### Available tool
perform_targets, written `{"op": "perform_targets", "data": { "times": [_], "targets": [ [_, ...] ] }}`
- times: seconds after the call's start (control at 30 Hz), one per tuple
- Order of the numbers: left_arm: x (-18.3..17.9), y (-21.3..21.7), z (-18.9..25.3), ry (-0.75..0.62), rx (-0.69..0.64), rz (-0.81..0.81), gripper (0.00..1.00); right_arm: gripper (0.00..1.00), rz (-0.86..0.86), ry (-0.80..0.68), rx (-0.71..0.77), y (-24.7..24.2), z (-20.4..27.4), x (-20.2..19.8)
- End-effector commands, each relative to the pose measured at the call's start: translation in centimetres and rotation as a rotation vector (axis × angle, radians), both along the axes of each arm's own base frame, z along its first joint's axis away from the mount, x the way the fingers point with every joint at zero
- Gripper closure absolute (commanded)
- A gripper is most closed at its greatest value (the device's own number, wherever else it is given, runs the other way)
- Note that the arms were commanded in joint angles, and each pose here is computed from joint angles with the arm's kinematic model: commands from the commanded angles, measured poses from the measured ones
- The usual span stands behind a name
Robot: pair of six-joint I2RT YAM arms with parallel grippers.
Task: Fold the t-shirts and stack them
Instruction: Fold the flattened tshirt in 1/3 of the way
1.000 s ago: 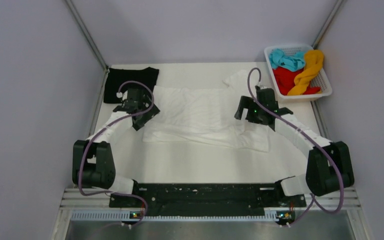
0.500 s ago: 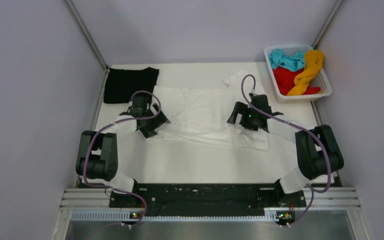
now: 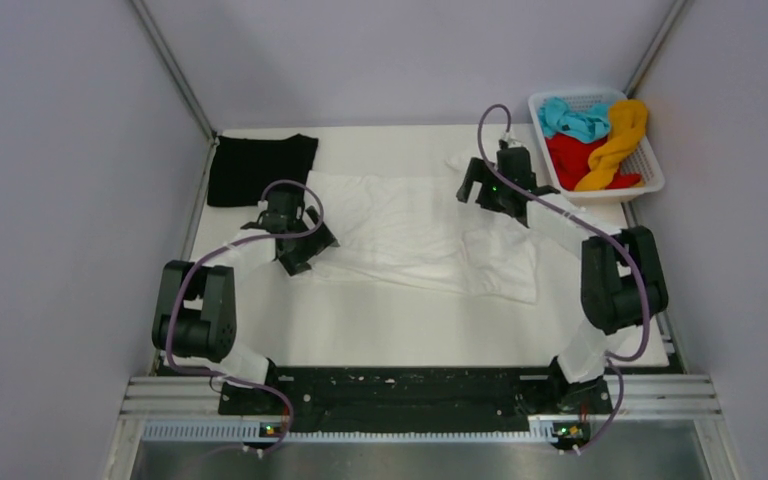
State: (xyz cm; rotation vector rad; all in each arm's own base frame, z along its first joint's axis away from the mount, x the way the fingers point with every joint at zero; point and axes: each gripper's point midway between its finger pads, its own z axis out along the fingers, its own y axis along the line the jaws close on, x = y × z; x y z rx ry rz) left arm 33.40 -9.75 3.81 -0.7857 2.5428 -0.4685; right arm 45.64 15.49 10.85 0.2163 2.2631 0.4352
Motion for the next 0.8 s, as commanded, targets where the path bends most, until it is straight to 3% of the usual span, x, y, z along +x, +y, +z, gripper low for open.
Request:
{"op": "perform_targets", "data": {
  "times": [0.0, 0.17, 0.33, 0.53, 0.7, 0.77],
  "targets": [
    [-2.6, 3.6, -2.4, 0.109, 0.186, 0.021, 0.01, 0.03, -0.149, 0.103, -0.132, -6.9, -0.5, -7.1],
    [-2.7, 4.4, -1.9, 0.112, 0.231, 0.024, 0.01, 0.04, -0.343, 0.241, -0.216, -13.2, -2.4, -16.8],
    [-2.7, 4.3, -1.9, 0.110, 0.224, 0.018, 0.01, 0.12, -0.455, 0.341, -0.160, -14.2, -4.3, -22.4],
    [-2.7, 4.1, -2.0, 0.114, 0.217, 0.008, 0.01, 0.40, -0.411, 0.394, -0.037, -11.9, -6.6, -24.2],
    [-2.7, 3.9, -2.2, 0.112, 0.203, 0.008, 0.01, 0.43, -0.324, 0.380, 0.058, -9.8, -7.7, -23.5],
    [-2.8, 3.8, -2.3, 0.116, 0.200, 0.009, 0.01, 0.52, -0.316, 0.384, 0.074, -9.4, -8.4, -23.2]
  ]
}}
